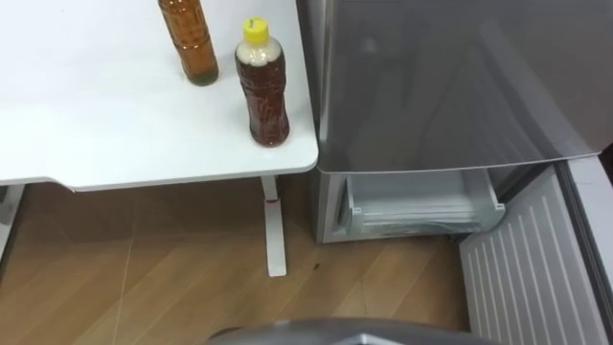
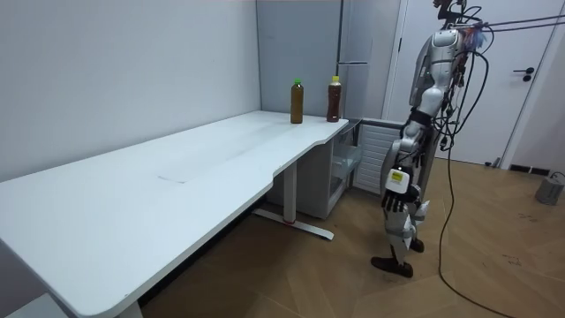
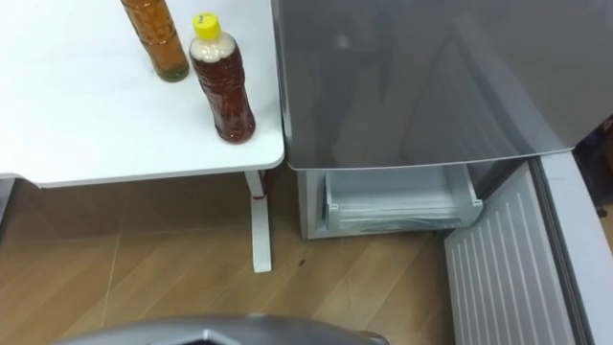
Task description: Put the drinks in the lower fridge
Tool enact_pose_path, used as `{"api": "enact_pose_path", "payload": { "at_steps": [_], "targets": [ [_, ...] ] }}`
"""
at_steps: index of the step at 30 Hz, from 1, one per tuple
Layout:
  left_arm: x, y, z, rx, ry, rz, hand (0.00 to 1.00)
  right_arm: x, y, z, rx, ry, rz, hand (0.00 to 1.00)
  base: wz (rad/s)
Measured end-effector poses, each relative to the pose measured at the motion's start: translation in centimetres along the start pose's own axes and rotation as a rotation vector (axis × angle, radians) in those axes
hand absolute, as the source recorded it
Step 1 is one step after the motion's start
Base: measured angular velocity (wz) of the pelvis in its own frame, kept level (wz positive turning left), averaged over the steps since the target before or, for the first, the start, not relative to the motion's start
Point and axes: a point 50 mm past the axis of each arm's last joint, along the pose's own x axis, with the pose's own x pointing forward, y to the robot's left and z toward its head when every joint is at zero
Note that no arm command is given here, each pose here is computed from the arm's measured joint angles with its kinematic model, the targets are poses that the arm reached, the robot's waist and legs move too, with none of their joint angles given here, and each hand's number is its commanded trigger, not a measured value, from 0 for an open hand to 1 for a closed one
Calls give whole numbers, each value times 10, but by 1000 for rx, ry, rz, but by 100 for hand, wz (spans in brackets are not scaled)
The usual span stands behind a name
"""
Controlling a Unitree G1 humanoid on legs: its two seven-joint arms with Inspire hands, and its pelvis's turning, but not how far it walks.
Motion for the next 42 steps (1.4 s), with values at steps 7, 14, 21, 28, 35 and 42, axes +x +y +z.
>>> {"api": "enact_pose_path", "payload": {
  "at_steps": [7, 14, 21, 28, 35, 42],
  "targets": [
    [0, -1, -8, -329, 7, 52, 0, 0, -1, 1, 10, -4, -2, 0, 5],
    [-2, 15, -7, -857, -5, 147, 0, 0, -2, 3, 12, -21, -14, 0, 4],
    [-16, 51, 30, -1302, -218, 236, 0, 0, -5, 2, 24, -36, -20, 0, -2],
    [-49, 94, 59, -1498, -413, 413, 0, 0, -6, 0, 46, -57, -51, 0, 0],
    [-97, 127, 86, -1604, -667, 537, 0, -1, -6, 2, 7, -101, -64, 0, 1],
    [-146, 146, 104, -1432, -943, 757, 0, -1, -6, -3, 15, -101, -47, 0, 3]
  ]
}}
